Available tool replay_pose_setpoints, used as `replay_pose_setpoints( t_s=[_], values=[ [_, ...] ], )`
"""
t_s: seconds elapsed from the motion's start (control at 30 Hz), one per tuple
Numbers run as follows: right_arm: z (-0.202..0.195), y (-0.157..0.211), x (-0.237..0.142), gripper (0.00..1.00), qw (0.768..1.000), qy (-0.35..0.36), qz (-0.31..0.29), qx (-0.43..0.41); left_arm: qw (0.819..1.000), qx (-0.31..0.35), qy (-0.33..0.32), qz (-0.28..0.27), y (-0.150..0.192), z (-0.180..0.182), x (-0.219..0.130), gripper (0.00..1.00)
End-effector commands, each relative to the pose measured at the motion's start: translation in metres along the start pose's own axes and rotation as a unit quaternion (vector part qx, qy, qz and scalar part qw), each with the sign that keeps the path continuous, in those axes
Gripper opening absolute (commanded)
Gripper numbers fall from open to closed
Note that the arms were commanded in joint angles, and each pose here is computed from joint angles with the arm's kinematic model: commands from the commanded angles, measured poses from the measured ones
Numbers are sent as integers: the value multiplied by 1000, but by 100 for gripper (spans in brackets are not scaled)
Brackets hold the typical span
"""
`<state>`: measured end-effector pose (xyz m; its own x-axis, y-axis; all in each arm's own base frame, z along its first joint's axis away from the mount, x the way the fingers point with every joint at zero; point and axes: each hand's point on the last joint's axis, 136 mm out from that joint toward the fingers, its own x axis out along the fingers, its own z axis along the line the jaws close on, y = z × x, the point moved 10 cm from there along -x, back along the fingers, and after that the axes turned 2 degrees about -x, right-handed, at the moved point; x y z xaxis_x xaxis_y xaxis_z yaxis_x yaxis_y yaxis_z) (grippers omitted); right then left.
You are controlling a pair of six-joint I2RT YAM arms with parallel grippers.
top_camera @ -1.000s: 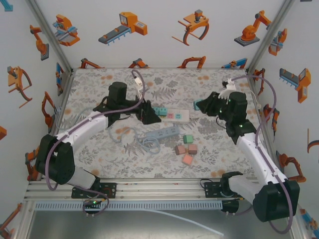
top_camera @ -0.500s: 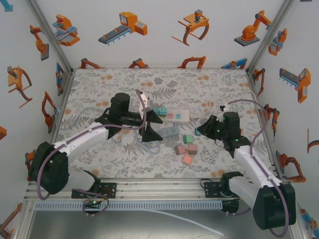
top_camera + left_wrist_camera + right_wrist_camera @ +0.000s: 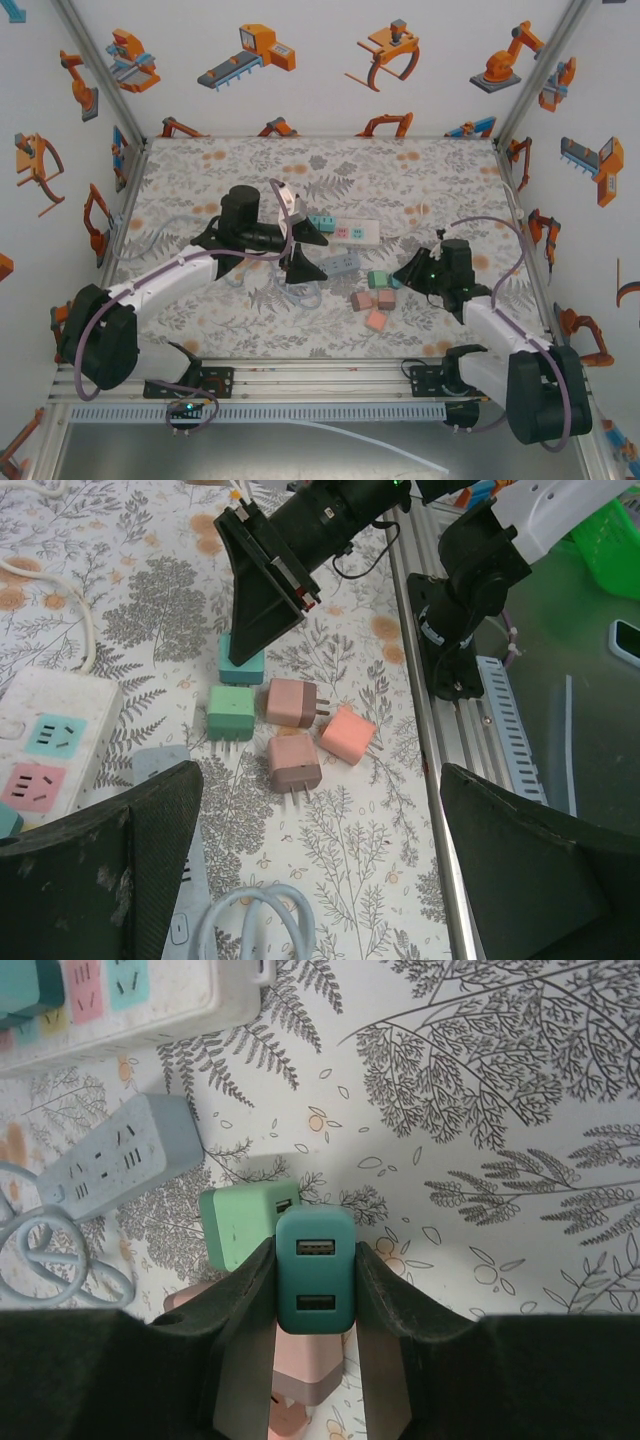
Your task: Pull the plug off the socket
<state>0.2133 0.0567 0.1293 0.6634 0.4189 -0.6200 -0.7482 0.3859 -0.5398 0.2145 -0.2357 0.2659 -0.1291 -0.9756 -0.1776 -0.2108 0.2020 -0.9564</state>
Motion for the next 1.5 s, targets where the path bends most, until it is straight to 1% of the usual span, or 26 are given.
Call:
replay_pose_setpoints(
  t_s=[0.0, 0.1, 0.23, 0.43, 0.67, 0.8, 0.9, 0.97, 1.13, 1.2, 1.3, 1.37, 1.47],
  values=[
    [-9, 8, 4, 19, 1000, 13, 3, 6, 1000, 4, 12, -6, -8, 0, 1, 94],
    [-13, 10, 6, 24, 999, 32, 9, 10, 1000, 3, 9, -4, -7, 1, 1, 94],
    [-16, 10, 8, 28, 999, 49, 18, 13, 1000, 0, 0, 1, -7, 2, 1, 94],
    [-18, 10, 8, 37, 997, 66, 21, 16, 1000, -4, -17, 11, -6, 4, 1, 94],
    [-15, 5, 5, 42, 997, 74, 13, 8, 1000, -5, -25, 13, -5, 5, 1, 94],
    [-12, -1, -1, 45, 997, 82, 2, 0, 999, -11, -49, 21, -3, 8, 1, 94],
    [-3, -12, -9, 47, 996, 82, -18, -10, 996, -12, -80, 29, -3, 11, -1, 94],
    [5, -24, -15, 48, 996, 75, -42, -25, 994, -16, -100, 30, -4, 13, -2, 95],
    [37, -68, -32, 51, 988, 36, -127, -81, 988, -20, -150, 35, -4, 16, -6, 95],
    [54, -86, -38, 51, 980, 3, -161, -115, 984, -22, -172, 34, -5, 18, -8, 95],
    [79, -109, -42, 51, 957, -48, -215, -189, 975, -28, -220, 27, -7, 21, -13, 96],
    [92, -120, -42, 51, 934, -74, -251, -245, 966, -28, -255, 21, -8, 23, -17, 97],
    [112, -127, -36, 51, 881, -120, -303, -344, 949, -32, -313, 10, -8, 27, -24, 98]
  ],
)
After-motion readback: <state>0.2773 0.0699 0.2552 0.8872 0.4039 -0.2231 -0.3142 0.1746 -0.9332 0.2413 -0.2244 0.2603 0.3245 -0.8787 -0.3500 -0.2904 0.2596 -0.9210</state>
